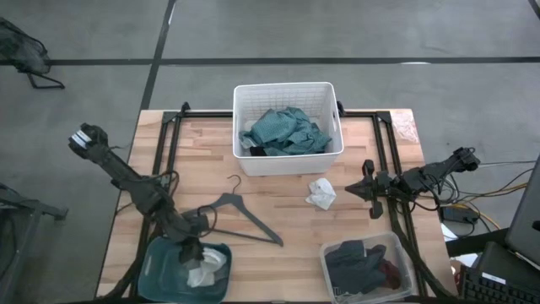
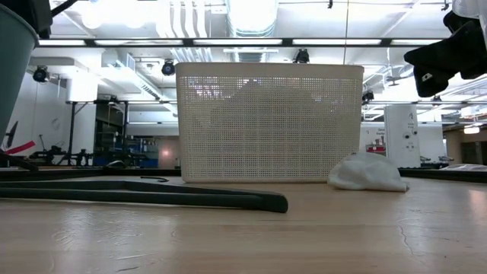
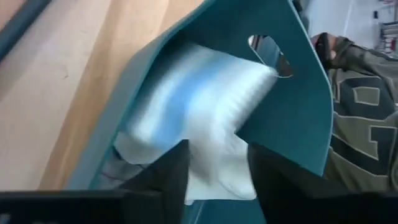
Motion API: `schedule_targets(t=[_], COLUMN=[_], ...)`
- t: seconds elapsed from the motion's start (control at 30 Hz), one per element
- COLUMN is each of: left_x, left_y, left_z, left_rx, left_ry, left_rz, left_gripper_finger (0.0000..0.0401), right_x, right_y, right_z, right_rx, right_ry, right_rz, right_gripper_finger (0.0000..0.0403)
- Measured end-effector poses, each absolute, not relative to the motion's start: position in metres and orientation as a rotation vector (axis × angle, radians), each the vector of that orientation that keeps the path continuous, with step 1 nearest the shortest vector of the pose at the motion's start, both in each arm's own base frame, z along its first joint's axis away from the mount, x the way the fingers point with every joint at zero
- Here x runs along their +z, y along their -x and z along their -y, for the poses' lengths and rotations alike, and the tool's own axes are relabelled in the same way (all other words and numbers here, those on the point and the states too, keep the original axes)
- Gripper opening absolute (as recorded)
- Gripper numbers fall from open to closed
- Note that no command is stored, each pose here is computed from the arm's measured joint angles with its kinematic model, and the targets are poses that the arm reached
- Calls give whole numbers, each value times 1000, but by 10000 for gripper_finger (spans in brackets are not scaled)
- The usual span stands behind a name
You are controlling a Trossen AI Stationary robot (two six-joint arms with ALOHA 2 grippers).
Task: Pick & Place Cloths
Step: Put the white striped sock into the blue bin, then put the white sock into the blue bin
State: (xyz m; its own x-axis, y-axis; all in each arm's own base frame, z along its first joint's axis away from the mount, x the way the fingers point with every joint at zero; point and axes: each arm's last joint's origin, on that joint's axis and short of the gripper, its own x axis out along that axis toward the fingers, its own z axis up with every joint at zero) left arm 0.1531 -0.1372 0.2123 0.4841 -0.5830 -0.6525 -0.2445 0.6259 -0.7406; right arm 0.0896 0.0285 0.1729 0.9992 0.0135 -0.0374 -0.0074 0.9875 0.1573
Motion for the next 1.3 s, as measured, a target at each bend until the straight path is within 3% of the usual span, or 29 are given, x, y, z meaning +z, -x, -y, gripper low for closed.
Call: schedule_targets(t=[0.13,0.27,0.5,0.73,1.0,1.3], left_x=[213,218,242,290,334,344], left_y=[-152,-153,-158,-167,-174,-179], left_z=[140,142,138,133,125,111], left_rx=[-351,-418,-499,-614,-413,-58], left_ry=[923,928,856,604,307,177], left_rz=[-1115,-1134,-992,-691,-358,-220], left_gripper_finger=[218,250,257,257,256,255], right_x=[173,173,173,173,173,173], right_y=[-90,-90,-90,-90,-90,-90], right_z=[-28,-28,-28,-28,-28,-28], right_rx=[11,10,10,10,10,11], right_ry=[-157,-156,-158,-156,-158,-158], right_rz=[-38,-38,-38,-38,-38,-38], right_gripper_finger=[8,8,8,8,8,8])
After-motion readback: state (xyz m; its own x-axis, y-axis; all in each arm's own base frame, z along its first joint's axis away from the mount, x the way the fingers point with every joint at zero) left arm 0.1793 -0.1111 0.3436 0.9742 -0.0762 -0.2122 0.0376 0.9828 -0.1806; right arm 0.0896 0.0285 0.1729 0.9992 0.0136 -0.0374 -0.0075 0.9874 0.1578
